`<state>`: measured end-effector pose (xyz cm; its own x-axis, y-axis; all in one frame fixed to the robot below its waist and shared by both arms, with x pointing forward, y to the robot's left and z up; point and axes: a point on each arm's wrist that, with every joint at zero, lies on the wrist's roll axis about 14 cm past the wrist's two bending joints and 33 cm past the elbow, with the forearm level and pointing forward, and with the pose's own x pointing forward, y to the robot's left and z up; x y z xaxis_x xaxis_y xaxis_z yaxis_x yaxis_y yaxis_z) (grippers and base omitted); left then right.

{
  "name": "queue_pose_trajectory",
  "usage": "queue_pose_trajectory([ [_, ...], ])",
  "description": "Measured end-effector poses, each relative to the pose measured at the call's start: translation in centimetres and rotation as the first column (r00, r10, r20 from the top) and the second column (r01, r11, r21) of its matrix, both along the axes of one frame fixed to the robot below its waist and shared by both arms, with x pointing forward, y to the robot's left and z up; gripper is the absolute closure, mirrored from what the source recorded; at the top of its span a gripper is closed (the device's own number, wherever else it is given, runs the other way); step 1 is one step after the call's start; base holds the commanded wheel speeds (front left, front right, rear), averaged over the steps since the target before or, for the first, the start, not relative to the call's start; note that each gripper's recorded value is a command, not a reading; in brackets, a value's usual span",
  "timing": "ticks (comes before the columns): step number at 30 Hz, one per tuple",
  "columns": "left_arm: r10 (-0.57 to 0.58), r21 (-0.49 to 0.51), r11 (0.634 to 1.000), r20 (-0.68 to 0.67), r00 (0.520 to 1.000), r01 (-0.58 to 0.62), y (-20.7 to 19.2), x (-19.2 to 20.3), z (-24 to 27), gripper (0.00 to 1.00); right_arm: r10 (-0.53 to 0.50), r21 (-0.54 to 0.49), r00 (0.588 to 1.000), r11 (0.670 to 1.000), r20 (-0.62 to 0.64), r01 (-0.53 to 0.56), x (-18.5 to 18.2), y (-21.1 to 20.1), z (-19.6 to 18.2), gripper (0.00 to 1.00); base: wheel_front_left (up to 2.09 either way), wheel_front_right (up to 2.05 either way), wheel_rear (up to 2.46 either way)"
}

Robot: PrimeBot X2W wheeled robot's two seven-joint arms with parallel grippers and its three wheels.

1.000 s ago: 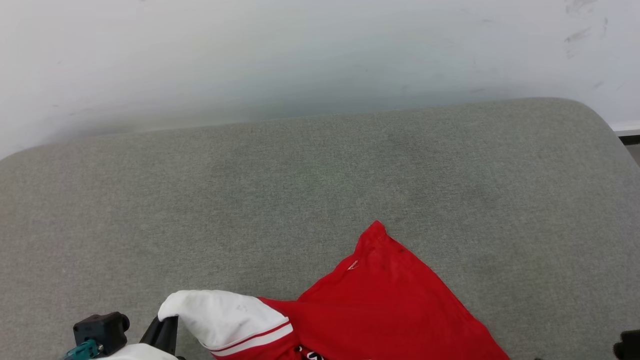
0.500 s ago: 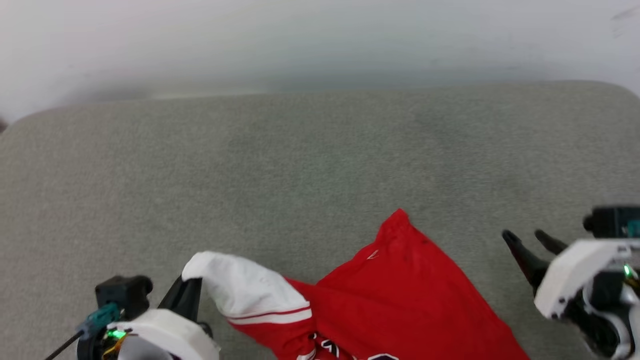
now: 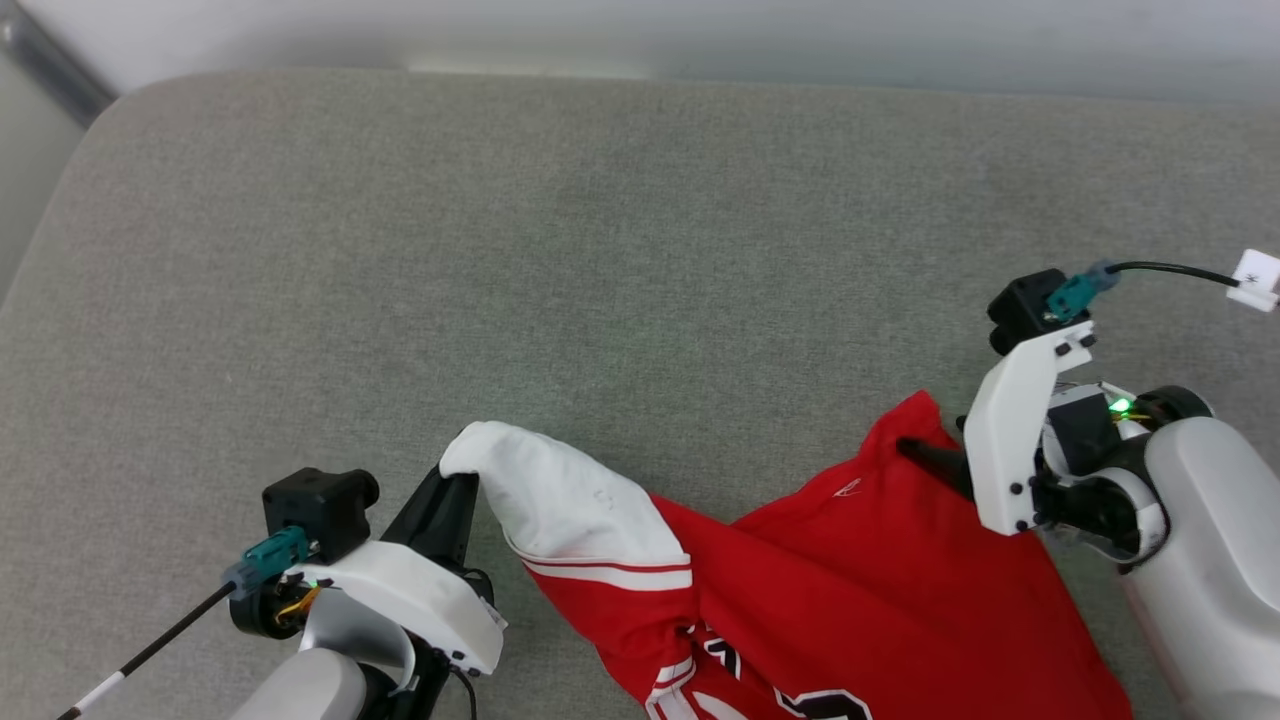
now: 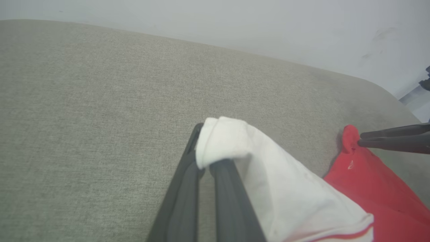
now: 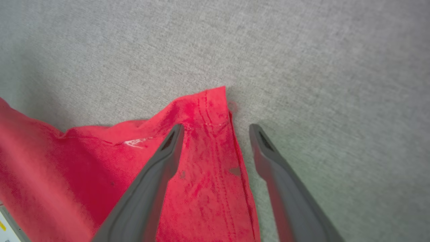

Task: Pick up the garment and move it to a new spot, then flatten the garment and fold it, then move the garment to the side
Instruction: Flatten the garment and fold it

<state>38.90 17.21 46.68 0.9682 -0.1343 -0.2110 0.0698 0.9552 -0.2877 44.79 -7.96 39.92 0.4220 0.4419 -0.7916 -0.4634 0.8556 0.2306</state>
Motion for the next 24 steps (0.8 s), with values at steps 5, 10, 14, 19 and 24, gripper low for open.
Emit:
queue_pose_trajectory([
  [5, 0.008, -0.003, 1.000, -0.018, 1.000, -0.008, 0.3, 0.2, -1.0, 1.00, 0.072, -0.023, 0.989, 0.997, -0.126, -0.075, -1.0, 1.7, -2.6, 0.00, 0.00, 0.00, 0.00],
  [10, 0.012, 0.001, 1.000, -0.024, 1.000, -0.012, 0.6, 0.1, -1.4, 1.00, 0.089, -0.032, 0.979, 0.995, -0.182, -0.096, -1.6, 1.8, -3.0, 1.00, 0.00, 0.00, 0.00],
  [14, 0.013, 0.004, 1.000, -0.018, 1.000, -0.013, 0.8, 0.0, -1.1, 1.00, 0.098, -0.022, 0.983, 0.994, -0.158, -0.103, -1.8, 2.2, -2.4, 1.00, 0.00, 0.00, 0.00],
  [19, -0.002, 0.048, 0.999, 0.059, 0.998, -0.001, 1.9, 0.4, 1.3, 1.00, 0.058, 0.025, 0.998, 0.998, -0.003, -0.058, 0.5, 2.3, 1.3, 1.00, 0.00, 0.00, 0.00],
  [24, -0.033, 0.116, 0.993, 0.216, 0.976, 0.008, 3.4, 2.9, 7.5, 1.00, -0.009, 0.060, 0.981, 0.998, 0.195, -0.002, 3.3, 1.4, 6.7, 1.00, 0.00, 0.00, 0.00],
])
